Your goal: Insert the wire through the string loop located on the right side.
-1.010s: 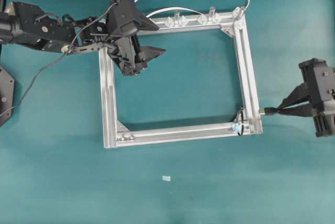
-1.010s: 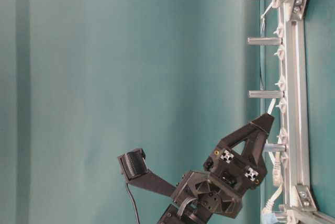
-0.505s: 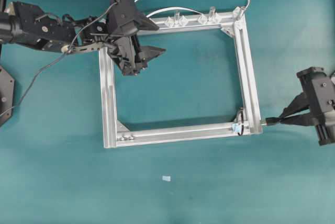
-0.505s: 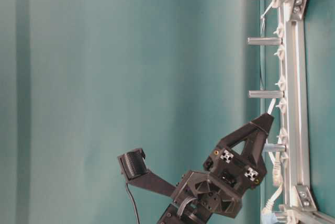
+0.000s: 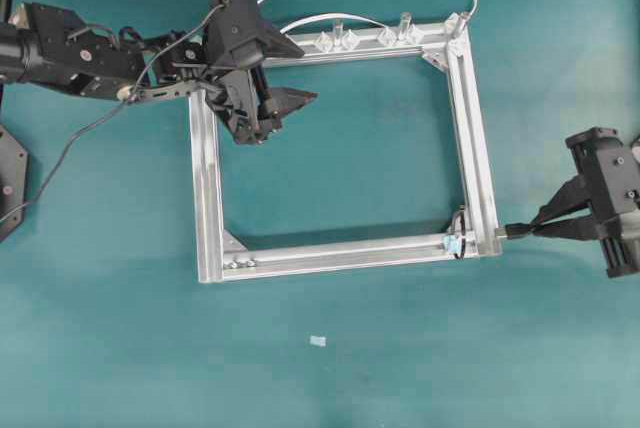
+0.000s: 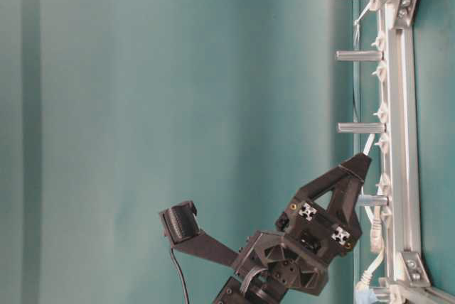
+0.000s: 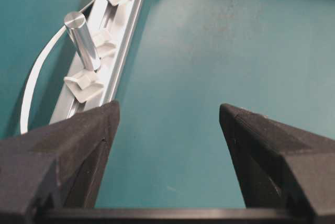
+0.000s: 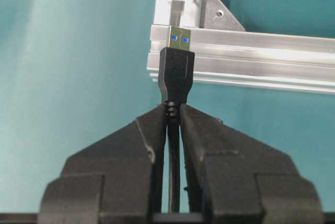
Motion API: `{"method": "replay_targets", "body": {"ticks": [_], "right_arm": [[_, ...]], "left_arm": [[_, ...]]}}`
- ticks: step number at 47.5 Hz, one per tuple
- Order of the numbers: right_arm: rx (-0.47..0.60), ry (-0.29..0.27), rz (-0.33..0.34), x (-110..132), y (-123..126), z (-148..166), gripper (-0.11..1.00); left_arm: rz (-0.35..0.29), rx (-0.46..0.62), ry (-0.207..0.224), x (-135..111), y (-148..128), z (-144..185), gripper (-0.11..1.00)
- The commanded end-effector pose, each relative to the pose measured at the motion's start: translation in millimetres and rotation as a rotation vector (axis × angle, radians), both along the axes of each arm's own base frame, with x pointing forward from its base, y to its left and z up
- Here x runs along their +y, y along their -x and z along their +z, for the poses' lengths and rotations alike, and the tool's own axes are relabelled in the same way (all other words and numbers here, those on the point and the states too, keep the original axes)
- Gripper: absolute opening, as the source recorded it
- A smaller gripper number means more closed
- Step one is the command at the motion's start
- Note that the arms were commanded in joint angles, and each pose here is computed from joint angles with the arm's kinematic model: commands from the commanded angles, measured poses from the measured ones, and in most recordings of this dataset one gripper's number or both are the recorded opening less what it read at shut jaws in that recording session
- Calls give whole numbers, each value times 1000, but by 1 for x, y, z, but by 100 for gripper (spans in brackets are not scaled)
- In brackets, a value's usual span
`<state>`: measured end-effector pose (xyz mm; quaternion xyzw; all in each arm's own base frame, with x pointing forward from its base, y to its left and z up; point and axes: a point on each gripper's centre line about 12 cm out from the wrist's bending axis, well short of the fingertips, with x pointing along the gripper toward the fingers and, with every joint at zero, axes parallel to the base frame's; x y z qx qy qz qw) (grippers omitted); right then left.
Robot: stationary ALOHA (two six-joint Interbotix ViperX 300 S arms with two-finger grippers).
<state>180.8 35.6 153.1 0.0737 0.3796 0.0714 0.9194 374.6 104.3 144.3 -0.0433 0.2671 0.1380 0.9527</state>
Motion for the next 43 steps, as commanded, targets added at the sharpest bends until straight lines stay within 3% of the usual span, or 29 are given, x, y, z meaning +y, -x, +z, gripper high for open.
{"method": "replay_targets", "body": {"ticks": [1, 13, 30, 43], "right_arm": [[-30, -2, -2, 1, -6, 8, 12], [-28, -2, -2, 1, -6, 8, 12], [-49, -1, -8, 0, -8, 10, 12], [-59, 0, -11, 0, -9, 11, 12]], "left_arm": [[-13, -43, -13, -4, -5, 15, 80], [-74, 3, 2, -27, -6, 16, 80], [-249, 143, 30, -93, 4, 13, 80], [-275, 145, 29, -103, -3, 14, 80]]}}
